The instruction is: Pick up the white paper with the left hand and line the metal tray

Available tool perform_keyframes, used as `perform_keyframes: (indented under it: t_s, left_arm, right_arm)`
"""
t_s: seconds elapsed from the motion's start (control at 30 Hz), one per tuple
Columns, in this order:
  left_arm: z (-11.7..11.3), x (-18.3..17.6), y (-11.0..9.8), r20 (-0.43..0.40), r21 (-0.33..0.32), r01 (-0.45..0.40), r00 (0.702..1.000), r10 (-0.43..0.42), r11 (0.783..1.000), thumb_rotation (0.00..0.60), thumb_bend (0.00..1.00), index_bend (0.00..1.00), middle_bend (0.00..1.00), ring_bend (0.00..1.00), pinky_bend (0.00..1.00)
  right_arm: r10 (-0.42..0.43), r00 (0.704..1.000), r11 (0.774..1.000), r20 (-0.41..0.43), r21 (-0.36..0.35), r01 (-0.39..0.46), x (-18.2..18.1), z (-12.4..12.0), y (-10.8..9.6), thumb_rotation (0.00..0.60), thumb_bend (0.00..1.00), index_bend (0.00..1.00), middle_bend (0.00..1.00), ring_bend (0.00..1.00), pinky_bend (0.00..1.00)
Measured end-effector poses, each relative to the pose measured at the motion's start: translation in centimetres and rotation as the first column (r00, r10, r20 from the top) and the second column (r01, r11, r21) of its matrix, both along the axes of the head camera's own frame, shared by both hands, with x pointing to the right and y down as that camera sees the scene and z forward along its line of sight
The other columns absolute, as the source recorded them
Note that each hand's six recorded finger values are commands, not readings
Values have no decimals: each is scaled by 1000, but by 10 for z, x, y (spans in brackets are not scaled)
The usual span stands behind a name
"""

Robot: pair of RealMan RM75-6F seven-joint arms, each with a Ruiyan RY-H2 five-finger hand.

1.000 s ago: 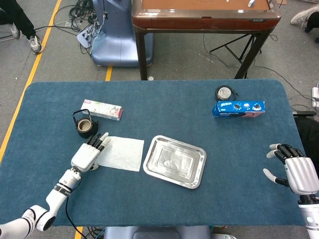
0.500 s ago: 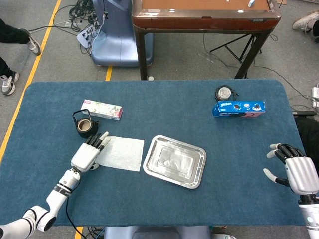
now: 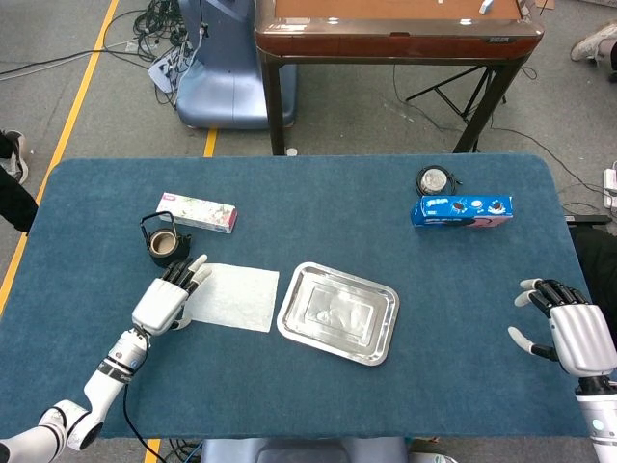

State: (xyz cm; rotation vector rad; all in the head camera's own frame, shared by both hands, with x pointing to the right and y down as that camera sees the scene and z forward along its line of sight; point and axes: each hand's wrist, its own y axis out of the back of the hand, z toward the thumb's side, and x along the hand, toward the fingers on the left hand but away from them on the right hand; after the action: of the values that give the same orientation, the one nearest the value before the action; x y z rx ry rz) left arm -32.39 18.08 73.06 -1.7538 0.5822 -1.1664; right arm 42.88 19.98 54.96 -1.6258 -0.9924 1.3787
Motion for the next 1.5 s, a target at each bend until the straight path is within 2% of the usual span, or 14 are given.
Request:
perform_keyframes:
  t_s: [0.73, 1.5]
  left_arm:
    - [8, 4, 3, 84, -15, -52, 995, 53, 999, 600, 40, 106, 0, 0, 88]
    - [8, 23, 3, -19, -10, -3, 1000, 3, 1000, 600, 42, 152, 0, 0, 101]
  right_arm:
    - [1, 1000, 1000, 2, 2, -1, 1, -1, 0, 600, 205, 447, 319, 240, 305]
    - [2, 1000, 1000, 4, 1, -2, 1, -1, -1, 600, 204, 447, 319, 240, 305]
